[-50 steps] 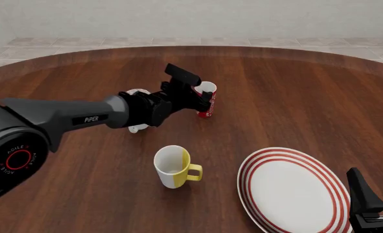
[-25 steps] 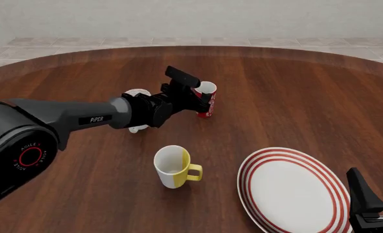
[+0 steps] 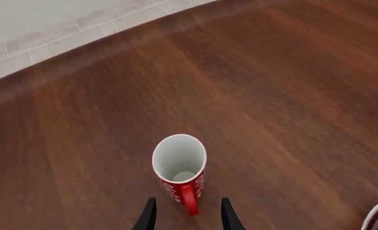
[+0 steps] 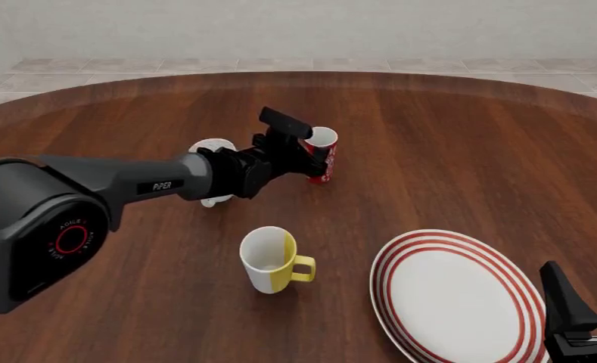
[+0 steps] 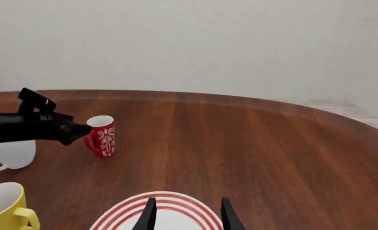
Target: Pick up the red mug and put it on the plate
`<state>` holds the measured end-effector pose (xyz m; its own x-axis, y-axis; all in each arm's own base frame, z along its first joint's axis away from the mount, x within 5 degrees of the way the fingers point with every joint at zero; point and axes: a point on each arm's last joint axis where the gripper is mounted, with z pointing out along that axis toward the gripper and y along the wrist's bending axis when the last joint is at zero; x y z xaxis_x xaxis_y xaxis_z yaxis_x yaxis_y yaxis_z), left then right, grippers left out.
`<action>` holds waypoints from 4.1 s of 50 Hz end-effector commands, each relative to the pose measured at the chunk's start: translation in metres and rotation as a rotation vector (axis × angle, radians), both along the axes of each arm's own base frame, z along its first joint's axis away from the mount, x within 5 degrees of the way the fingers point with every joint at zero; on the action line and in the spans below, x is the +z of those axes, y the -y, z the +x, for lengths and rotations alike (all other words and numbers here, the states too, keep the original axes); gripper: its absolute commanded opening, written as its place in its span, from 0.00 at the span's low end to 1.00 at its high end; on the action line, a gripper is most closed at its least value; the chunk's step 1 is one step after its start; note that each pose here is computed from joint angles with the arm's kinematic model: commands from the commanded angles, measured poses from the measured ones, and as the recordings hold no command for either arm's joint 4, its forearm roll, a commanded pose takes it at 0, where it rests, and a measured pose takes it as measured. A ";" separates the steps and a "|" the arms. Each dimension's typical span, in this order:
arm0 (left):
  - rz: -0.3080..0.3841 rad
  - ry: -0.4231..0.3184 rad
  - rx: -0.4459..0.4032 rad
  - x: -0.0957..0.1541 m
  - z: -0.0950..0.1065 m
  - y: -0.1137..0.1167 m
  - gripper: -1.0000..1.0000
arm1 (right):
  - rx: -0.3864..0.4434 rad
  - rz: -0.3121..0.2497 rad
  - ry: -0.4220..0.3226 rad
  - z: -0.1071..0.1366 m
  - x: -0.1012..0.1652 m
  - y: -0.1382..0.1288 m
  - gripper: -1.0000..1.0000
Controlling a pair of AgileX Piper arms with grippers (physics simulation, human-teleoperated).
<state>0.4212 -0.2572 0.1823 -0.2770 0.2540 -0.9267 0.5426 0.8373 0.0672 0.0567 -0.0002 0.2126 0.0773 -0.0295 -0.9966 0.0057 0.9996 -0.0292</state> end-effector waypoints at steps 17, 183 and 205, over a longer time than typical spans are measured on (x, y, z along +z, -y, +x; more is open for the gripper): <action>-0.003 -0.026 0.016 -0.017 0.009 0.000 1.00 | 0.000 0.004 0.000 0.000 0.000 0.000 1.00; -0.062 0.207 -0.394 0.120 -0.211 0.016 0.00 | 0.002 -0.017 0.011 0.000 0.001 0.000 1.00; -0.124 0.192 -0.460 0.131 -0.239 0.025 0.00 | 0.000 -0.019 0.014 -0.001 0.001 0.000 1.00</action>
<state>0.1928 -0.2790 0.3080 0.0039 0.2113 -0.9774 0.8282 0.5471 0.1216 0.0562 -0.0001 0.2136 0.0907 -0.0469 -0.9948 0.0055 0.9989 -0.0465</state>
